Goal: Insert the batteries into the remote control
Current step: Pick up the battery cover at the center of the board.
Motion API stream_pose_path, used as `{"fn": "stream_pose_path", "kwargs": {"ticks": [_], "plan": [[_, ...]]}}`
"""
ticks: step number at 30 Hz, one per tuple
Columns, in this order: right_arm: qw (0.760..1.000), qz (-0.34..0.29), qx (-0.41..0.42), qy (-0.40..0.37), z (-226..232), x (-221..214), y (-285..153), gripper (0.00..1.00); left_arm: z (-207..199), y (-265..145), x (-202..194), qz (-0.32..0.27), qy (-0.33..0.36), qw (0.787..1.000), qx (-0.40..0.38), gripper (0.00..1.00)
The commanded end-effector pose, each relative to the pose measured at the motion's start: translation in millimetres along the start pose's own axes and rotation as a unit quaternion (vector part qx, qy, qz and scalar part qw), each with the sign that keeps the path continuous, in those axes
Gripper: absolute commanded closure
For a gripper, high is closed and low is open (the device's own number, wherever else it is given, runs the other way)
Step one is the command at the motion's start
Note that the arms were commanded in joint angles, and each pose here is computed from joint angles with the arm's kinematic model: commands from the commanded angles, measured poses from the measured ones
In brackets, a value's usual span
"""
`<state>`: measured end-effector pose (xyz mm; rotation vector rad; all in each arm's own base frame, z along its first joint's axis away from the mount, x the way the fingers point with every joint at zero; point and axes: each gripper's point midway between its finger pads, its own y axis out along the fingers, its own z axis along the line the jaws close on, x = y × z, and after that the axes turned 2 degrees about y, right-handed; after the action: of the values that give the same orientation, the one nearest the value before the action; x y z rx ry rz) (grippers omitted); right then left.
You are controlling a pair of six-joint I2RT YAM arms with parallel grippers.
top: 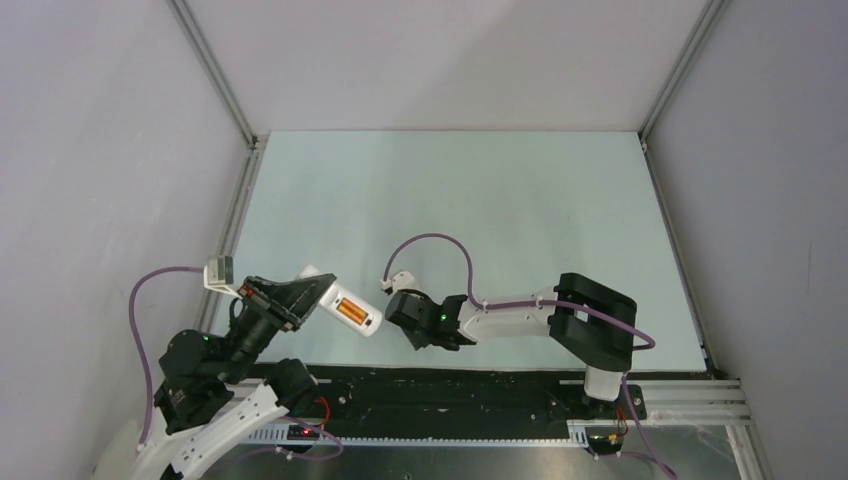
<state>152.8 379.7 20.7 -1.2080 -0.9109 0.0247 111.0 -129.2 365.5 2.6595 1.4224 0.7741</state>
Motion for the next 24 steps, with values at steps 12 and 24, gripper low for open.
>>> {"fn": "stream_pose_path", "kwargs": {"ticks": [12, 24], "plan": [[1.0, -0.029, -0.004, -0.001, -29.1, 28.6, -71.0, 0.71, 38.3, 22.2, -15.1, -0.001, -0.015, 0.998, 0.065, 0.99], [0.997, -0.08, 0.0, 0.013, -77.1, 23.5, -172.9, 0.71, 94.2, 45.7, -61.0, 0.015, -0.084, 0.994, 0.069, 1.0]]}}
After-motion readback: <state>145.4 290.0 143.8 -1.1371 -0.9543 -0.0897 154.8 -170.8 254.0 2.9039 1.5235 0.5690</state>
